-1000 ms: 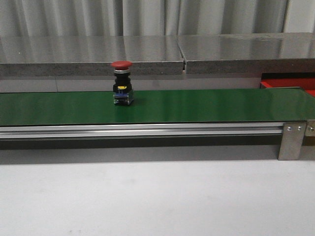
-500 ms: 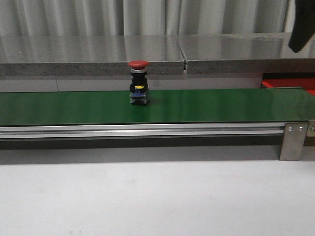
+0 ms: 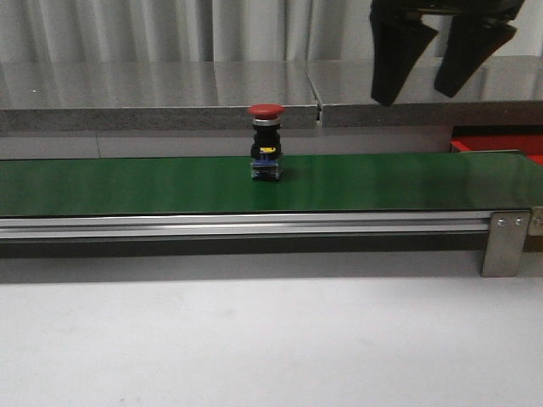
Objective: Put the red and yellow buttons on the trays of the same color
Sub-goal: 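Grasp the red button on the belt with the right gripper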
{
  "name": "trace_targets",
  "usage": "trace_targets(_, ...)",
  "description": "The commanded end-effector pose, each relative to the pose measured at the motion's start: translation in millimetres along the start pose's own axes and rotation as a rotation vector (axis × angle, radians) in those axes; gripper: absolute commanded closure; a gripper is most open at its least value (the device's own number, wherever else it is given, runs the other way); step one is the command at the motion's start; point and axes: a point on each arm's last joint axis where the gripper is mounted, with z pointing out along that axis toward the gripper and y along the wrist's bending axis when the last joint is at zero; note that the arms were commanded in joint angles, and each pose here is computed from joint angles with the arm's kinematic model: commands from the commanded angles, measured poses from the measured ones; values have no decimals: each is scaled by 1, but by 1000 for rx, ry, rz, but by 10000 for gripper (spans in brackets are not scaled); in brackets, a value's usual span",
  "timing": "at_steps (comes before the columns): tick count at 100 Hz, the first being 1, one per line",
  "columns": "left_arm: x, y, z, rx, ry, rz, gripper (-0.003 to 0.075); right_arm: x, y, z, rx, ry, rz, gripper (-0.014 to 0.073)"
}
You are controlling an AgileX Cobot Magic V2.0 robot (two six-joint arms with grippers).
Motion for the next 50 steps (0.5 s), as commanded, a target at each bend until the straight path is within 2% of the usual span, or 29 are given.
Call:
trace_targets(1, -13, 0, -1, 1, -80, -20, 739, -15, 10, -18, -2, -79, -53, -59)
trace_targets(30, -13, 0, -1, 1, -80, -20, 739, -48, 34, 6, -36, -73, -150, -59)
trace_targets(50, -13, 0, -1, 1, -80, -20, 739, -63, 38, 23, -45, -96, -162, -59)
